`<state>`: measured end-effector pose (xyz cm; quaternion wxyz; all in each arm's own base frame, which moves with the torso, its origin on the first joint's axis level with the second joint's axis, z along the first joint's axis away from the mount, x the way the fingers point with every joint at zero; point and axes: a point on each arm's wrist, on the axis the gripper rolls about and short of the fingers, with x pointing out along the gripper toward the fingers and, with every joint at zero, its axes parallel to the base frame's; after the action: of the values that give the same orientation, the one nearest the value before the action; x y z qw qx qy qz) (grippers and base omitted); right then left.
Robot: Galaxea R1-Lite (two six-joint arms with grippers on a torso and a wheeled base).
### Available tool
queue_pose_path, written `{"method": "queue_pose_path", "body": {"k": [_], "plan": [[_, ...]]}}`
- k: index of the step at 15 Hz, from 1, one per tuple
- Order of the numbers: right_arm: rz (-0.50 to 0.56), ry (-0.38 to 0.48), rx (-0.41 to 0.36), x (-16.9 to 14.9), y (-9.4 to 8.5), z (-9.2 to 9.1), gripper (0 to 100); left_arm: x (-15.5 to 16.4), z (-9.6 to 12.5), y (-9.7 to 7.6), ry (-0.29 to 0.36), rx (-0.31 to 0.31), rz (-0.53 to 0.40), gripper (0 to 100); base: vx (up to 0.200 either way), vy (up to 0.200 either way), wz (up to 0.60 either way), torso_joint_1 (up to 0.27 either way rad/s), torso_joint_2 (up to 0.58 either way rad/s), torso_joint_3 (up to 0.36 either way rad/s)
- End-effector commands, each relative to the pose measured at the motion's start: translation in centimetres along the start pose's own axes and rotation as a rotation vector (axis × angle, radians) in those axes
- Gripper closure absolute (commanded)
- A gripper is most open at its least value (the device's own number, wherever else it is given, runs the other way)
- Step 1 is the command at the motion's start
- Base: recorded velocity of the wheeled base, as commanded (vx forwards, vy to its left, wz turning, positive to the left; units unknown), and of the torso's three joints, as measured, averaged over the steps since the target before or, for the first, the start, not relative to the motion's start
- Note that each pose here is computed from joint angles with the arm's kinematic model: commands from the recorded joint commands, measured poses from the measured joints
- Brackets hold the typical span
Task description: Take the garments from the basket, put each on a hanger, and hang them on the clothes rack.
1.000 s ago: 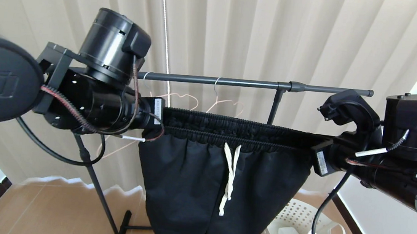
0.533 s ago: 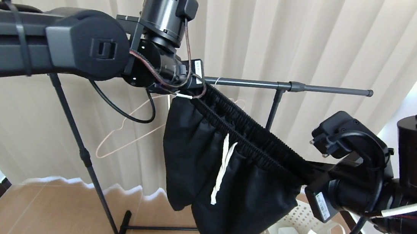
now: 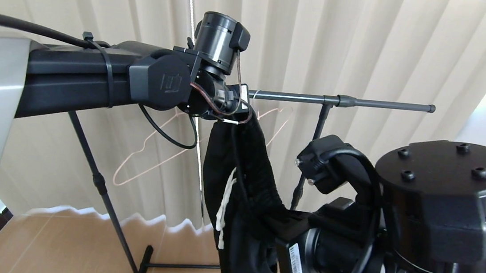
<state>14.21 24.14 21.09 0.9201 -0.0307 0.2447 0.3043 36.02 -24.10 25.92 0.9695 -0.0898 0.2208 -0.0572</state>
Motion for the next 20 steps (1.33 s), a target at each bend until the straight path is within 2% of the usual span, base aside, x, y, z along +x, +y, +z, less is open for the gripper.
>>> {"method": "queue_pose_path", "body": {"k": [1,4,7,10,12,14,16,18,19,20], "plan": [[0.028,0.012,0.029,1.4,1.7,0.2,100,0.1,-0.1,0.0,0.003,0.001,0.001,100,0.0,0.0,0.0,0.0,0.0,0.0],[0.011,0.025,0.021,1.6,1.5,0.1,100,0.0,0.0,0.0,0.005,0.003,0.003,100,0.0,0.0,0.0,0.0,0.0,0.0],[-0.128,0.047,-0.024,2.1,-2.2,0.6,100,-1.5,0.8,0.4,0.005,0.008,0.003,100,0.0,0.0,0.0,0.0,0.0,0.0],[-0.346,0.034,-0.028,3.0,-7.2,1.6,100,-4.8,1.3,2.8,0.118,0.053,0.076,100,0.0,0.0,0.0,0.0,0.0,0.0],[-0.401,0.03,-0.026,3.1,-9.0,2.1,100,-7.0,1.0,4.0,0.179,0.078,0.106,100,0.0,0.0,0.0,0.0,0.0,0.0],[-0.455,0.012,-0.002,4.1,-10.8,3.0,100,-10.5,-0.7,5.9,0.255,0.124,0.13,100,0.0,0.0,0.0,0.0,0.0,0.0],[-0.461,-0.094,0.045,5.5,-11.1,4.7,100,-13.4,-4.0,7.5,0.342,0.235,0.128,100,0.0,0.0,0.0,0.0,0.0,0.0],[-0.47,-0.194,0.076,7.5,-11.0,6.0,100,-15.2,-8.3,7.7,0.417,0.32,0.087,100,0.0,0.0,0.0,0.0,0.0,0.0],[-0.472,-0.198,0.078,7.7,-11.0,6.1,100,-15.3,-8.7,7.8,0.422,0.326,0.084,100,0.0,0.0,0.0,0.0,0.0,0.0],[-0.485,-0.262,0.09,9.7,-10.9,8.6,100,-15.7,-12.1,6.9,0.448,0.396,0.018,100,0.0,0.0,0.0,0.0,0.0,0.0]]}}
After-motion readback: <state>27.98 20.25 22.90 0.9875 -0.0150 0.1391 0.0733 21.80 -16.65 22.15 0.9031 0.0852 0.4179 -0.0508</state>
